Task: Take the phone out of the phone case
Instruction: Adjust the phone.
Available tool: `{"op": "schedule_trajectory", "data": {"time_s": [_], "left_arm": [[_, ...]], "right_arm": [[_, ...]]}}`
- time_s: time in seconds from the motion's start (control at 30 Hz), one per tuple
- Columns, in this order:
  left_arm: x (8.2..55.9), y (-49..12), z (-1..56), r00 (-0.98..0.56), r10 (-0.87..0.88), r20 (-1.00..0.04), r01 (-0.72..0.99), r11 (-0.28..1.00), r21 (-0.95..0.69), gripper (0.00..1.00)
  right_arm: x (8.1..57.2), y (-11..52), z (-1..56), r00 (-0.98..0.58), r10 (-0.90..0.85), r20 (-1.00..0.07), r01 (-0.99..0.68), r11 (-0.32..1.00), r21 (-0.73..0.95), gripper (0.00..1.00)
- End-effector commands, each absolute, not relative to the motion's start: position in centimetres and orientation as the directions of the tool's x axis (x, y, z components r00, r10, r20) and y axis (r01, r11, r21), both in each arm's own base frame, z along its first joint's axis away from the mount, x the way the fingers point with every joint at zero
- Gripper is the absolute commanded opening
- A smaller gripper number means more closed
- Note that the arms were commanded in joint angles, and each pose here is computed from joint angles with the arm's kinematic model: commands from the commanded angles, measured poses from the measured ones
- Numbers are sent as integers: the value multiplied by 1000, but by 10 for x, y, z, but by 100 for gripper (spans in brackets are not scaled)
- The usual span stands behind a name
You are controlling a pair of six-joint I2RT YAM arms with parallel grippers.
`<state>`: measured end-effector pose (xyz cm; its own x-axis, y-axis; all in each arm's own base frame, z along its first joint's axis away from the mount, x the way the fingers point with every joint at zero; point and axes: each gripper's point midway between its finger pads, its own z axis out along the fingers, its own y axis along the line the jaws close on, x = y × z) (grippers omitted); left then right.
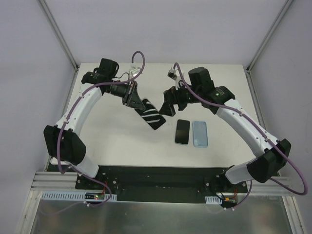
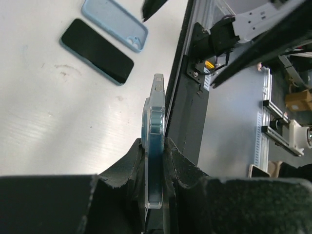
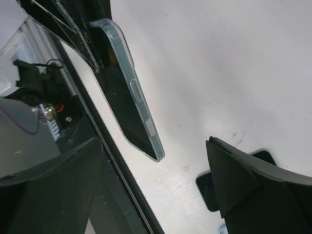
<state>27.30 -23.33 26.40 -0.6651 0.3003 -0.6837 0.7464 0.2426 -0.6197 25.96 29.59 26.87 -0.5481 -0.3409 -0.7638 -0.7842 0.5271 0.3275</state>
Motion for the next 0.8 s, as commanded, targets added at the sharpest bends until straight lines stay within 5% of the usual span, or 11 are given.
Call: {"op": "schedule_trajectory", "data": {"time_s": [0.0, 0.33, 0.77], "left_arm": [[242, -237, 320, -522, 256, -813, 850, 74, -522, 0], [225, -238, 346, -450, 232, -862, 888, 11, -461, 0], [217, -246, 356, -433, 231, -871, 892, -32, -451, 0]], "right_arm": [[226, 304, 295, -518, -314, -796, -847, 316, 427, 93], [197, 310, 292, -523, -349, -778, -850, 142, 508, 84], [202, 317, 275, -560, -364, -744, -822, 130, 555, 69]]}}
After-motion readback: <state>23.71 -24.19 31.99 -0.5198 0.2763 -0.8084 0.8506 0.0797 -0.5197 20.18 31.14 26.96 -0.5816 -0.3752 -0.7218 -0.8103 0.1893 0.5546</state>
